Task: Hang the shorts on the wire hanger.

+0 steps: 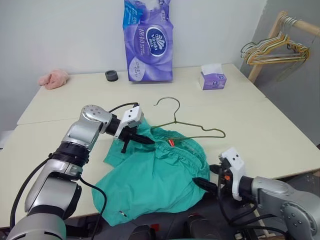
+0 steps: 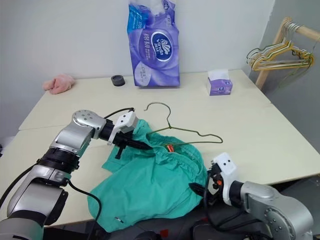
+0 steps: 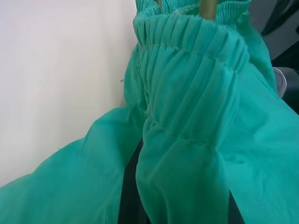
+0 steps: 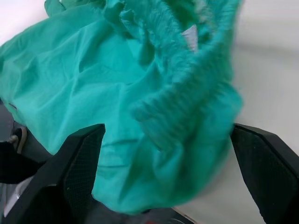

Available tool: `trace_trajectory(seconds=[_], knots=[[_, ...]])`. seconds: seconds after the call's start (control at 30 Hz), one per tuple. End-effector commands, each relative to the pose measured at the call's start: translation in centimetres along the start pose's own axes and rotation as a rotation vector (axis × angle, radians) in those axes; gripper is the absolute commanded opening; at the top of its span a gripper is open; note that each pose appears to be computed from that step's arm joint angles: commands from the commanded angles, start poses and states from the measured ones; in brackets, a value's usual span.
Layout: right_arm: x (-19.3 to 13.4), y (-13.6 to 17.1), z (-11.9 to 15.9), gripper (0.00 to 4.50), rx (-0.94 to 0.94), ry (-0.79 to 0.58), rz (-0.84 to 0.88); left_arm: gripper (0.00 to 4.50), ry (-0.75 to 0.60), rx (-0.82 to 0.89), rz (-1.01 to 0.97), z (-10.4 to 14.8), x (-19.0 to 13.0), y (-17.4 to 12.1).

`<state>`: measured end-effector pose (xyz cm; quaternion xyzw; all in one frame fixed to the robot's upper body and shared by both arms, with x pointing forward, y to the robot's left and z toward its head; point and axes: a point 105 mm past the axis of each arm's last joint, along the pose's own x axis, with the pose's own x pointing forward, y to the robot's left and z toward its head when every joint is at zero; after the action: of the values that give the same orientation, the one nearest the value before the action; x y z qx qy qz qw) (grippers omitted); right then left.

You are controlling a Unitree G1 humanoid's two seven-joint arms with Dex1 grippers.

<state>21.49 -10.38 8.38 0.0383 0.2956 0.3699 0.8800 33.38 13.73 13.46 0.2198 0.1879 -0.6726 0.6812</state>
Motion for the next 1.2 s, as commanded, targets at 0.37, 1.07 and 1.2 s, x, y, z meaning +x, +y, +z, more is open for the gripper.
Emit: trace_trajectory(seconds=[0.37,1.07,1.2], knots=[[-0.5,-2.6,0.5,0.37,-0.002,-0.022,-0.131,0.0,-0.041,0.039,0.039,2.0,-2.0,-0.2],[-6.2,-7.9,3.3,0.02,0.006,-0.043,-0.203,0.0,0.068,0.109,-0.003,1.4,-3.7,-2.3],[-6.0,-6.9,3.5,0.02,-0.012,-0.038,-0.16,0.0,0.106,0.132,0.041,0.5,-3.5,-1.2]])
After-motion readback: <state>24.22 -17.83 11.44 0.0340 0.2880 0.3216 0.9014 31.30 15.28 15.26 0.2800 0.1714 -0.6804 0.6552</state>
